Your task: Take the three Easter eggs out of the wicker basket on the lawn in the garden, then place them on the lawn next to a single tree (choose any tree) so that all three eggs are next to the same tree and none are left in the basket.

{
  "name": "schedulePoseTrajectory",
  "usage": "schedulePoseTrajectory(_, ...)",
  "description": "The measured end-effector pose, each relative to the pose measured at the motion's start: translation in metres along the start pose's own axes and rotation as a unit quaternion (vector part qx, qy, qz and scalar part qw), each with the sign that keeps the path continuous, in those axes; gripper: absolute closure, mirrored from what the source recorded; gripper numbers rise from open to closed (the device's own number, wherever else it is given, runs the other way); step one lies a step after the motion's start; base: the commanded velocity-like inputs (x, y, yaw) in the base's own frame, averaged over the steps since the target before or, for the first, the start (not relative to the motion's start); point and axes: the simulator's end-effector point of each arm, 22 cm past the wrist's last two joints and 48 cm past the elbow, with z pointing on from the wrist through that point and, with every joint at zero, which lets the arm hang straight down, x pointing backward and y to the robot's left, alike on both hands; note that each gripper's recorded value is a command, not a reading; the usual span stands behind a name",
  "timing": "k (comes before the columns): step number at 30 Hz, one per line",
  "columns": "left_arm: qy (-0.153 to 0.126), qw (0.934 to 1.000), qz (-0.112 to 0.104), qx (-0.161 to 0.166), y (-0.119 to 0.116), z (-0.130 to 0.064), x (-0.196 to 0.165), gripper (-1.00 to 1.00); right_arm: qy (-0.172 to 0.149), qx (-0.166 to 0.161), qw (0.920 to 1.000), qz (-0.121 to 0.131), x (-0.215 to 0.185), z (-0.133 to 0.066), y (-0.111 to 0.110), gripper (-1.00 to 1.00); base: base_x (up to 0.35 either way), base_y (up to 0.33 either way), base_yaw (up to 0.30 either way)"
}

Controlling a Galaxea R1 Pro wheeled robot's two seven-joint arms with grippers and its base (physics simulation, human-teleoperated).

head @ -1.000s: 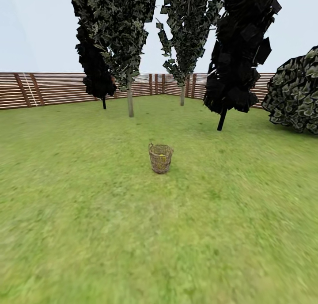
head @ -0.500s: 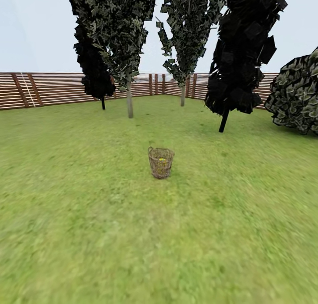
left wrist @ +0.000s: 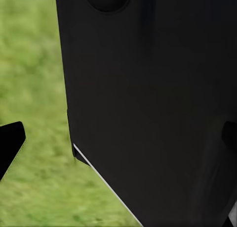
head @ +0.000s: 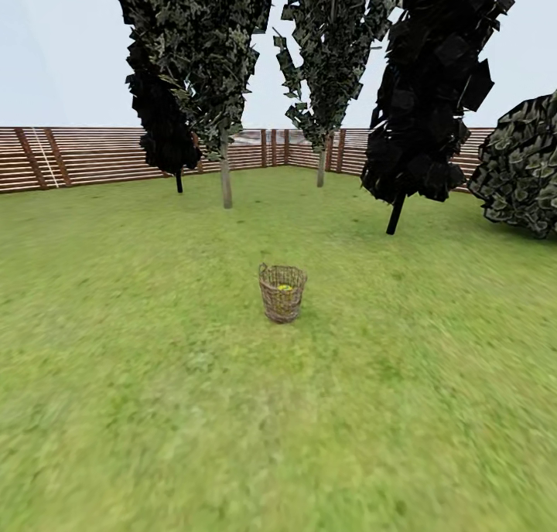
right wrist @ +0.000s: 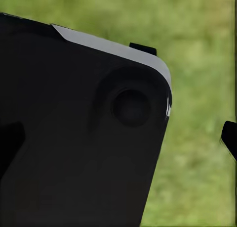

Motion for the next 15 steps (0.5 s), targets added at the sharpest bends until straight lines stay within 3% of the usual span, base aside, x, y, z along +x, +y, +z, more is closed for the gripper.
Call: schedulePoseTrajectory(15, 0.000, 1.0000, 0.000, 0.000, 0.0000, 0.0000, 0.0000, -1.00, 0.001, -0.001, 1.0000, 0.000, 0.0012, -0.0001, 0.0015, -1.00, 0.322, 0.000, 0.000)
